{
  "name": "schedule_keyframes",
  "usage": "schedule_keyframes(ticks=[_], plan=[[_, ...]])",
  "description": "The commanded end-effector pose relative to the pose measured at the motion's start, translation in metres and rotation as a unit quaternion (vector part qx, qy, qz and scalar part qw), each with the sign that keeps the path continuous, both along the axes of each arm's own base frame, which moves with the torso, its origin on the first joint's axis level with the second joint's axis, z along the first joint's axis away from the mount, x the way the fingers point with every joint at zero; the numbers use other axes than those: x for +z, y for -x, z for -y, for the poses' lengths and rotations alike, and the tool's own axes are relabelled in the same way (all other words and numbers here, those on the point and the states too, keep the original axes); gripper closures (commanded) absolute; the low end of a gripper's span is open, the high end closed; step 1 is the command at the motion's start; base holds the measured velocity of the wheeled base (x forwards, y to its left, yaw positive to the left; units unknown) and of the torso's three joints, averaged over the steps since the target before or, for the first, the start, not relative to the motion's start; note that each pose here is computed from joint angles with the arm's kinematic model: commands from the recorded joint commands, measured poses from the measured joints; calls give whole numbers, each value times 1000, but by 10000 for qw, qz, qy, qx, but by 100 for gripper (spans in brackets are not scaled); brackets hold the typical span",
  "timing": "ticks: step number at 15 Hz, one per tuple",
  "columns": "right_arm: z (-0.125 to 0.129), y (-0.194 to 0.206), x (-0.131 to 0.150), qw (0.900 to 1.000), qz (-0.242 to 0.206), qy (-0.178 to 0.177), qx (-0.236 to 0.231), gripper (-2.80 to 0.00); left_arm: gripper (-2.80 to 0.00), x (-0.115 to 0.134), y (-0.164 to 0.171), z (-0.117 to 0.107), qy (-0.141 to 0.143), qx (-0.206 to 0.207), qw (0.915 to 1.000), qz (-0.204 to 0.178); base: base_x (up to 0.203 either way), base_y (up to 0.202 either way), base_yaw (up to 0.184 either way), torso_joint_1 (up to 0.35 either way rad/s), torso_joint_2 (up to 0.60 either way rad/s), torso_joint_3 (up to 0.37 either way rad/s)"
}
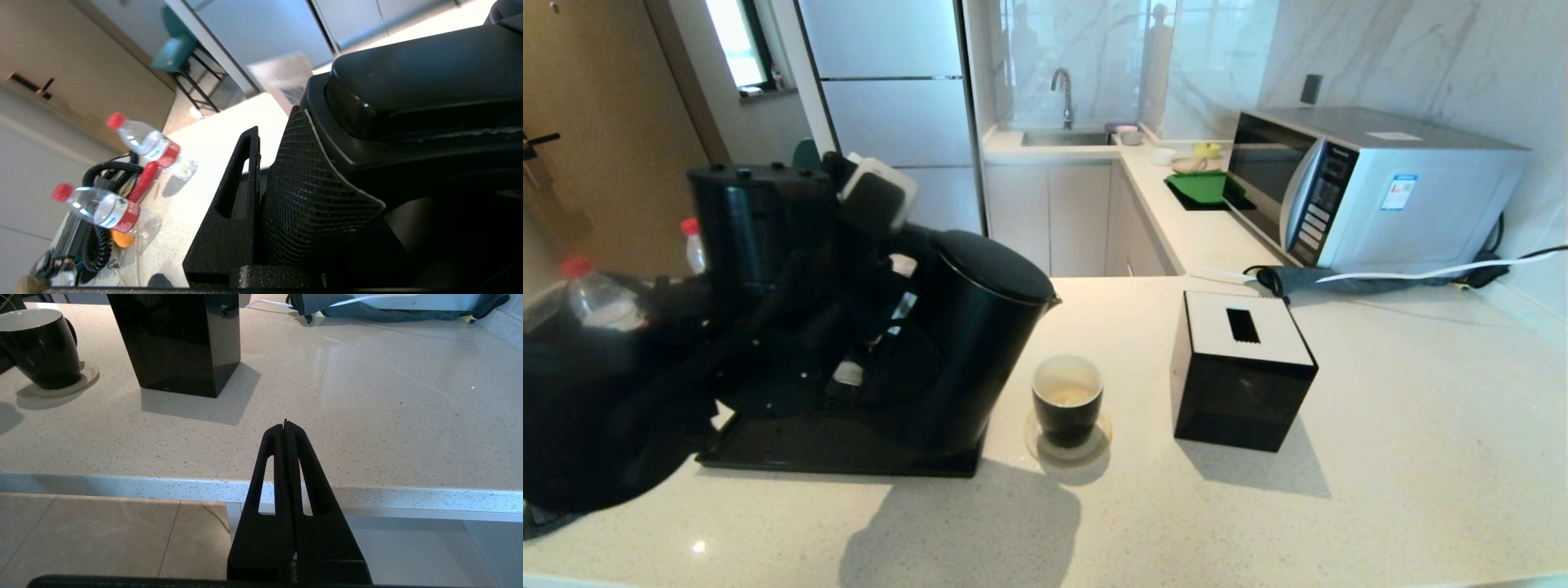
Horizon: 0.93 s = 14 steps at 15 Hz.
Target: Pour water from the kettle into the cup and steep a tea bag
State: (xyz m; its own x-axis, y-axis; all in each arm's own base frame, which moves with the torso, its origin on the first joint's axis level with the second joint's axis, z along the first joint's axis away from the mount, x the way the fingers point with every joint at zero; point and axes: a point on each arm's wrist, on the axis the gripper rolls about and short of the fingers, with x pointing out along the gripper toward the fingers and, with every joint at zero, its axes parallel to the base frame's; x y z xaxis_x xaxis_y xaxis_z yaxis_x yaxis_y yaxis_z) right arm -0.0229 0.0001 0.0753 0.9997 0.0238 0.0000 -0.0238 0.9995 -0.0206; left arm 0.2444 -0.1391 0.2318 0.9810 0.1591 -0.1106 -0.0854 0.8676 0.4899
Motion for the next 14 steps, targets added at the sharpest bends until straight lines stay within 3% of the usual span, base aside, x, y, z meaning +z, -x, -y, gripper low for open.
schedule_keyframes(ticks=[1,8,14], plan=[[0,0,0,10000,-8,4,4,0,0,12,15,-24,276,243,9982,470,0,0,0,0,0,0],[0,0,0,10000,-8,4,4,0,0,12,27,-95,890,1277,9747,1605,0,0,0,0,0,0],[0,0,0,10000,-8,4,4,0,0,-18,28,-144,1319,1624,9646,1608,0,0,0,0,0,0]])
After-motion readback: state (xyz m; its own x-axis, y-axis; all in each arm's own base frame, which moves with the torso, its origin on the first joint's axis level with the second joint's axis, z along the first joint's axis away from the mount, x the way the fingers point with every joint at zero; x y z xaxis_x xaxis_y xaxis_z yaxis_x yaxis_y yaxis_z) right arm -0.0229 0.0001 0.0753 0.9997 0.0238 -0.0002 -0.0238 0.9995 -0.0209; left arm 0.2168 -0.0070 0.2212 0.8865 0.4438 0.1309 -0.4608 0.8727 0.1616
